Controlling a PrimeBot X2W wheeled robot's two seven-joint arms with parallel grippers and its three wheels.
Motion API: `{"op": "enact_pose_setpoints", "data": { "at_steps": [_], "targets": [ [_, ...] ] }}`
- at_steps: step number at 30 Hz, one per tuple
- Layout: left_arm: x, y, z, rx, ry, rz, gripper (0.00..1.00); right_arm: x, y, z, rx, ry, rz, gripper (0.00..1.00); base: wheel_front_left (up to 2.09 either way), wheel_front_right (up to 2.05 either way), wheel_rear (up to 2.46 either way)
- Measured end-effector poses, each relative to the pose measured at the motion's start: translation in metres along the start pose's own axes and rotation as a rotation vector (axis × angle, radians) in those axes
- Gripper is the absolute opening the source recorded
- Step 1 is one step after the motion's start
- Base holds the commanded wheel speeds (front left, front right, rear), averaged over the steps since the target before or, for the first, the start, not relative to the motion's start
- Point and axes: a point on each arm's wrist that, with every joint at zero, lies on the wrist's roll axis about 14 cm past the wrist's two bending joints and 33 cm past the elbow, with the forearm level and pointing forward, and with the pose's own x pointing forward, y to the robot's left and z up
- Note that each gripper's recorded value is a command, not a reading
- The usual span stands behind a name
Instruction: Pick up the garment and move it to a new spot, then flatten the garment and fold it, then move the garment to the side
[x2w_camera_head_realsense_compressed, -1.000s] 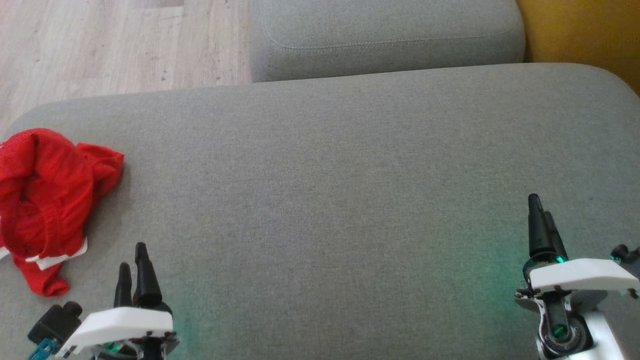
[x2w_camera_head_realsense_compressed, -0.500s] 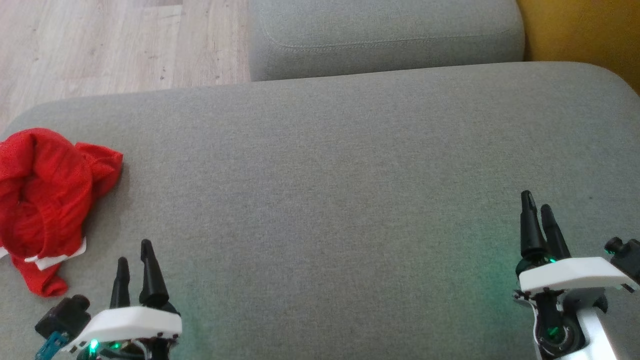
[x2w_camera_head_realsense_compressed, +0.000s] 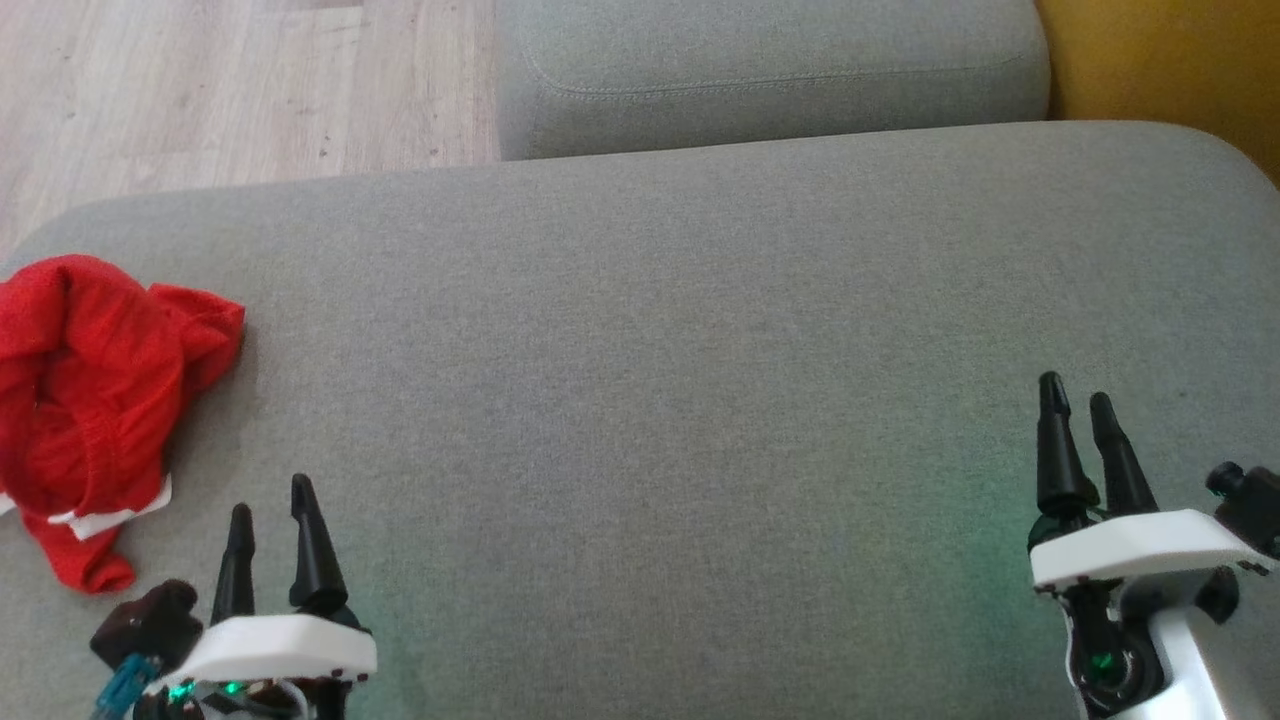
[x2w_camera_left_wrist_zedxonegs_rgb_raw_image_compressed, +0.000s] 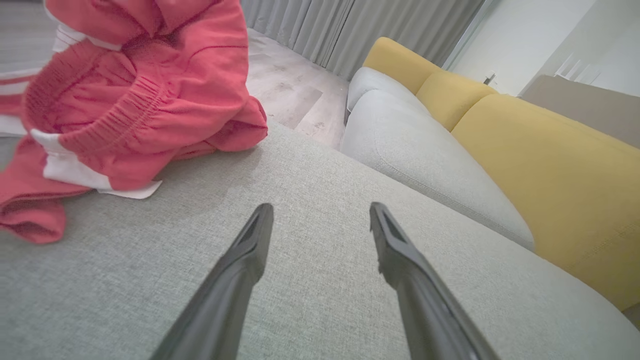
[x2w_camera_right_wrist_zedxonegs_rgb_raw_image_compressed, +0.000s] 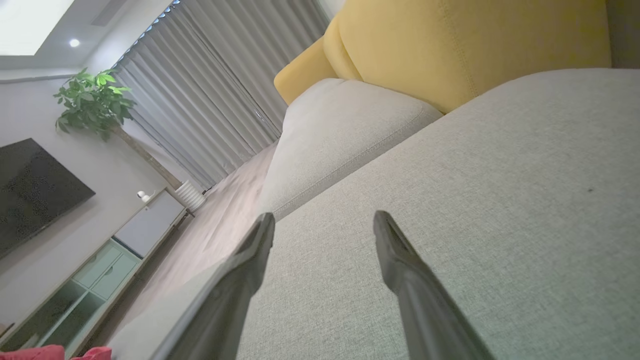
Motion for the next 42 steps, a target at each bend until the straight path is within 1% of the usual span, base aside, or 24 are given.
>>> {"op": "enact_pose_setpoints", "data": {
  "at_steps": [12, 38, 42],
  "targets": [
    [-0.001, -0.003, -0.002, 0.147, -0.009, -0.014, 1.00, -0.001, 0.010, -0.011, -0.152, 0.025, 0.050, 1.00, 0.00, 0.00, 0.00],
    [-0.003, -0.007, -0.015, 0.461, -0.003, -0.067, 1.00, -0.002, -0.003, -0.035, -0.488, 0.097, 0.071, 1.00, 0.00, 0.00, 0.00],
    [-0.004, -0.005, -0.017, 0.482, 0.001, -0.063, 1.00, -0.004, -0.007, -0.040, -0.506, 0.116, 0.067, 1.00, 0.00, 0.00, 0.00]
  ]
}}
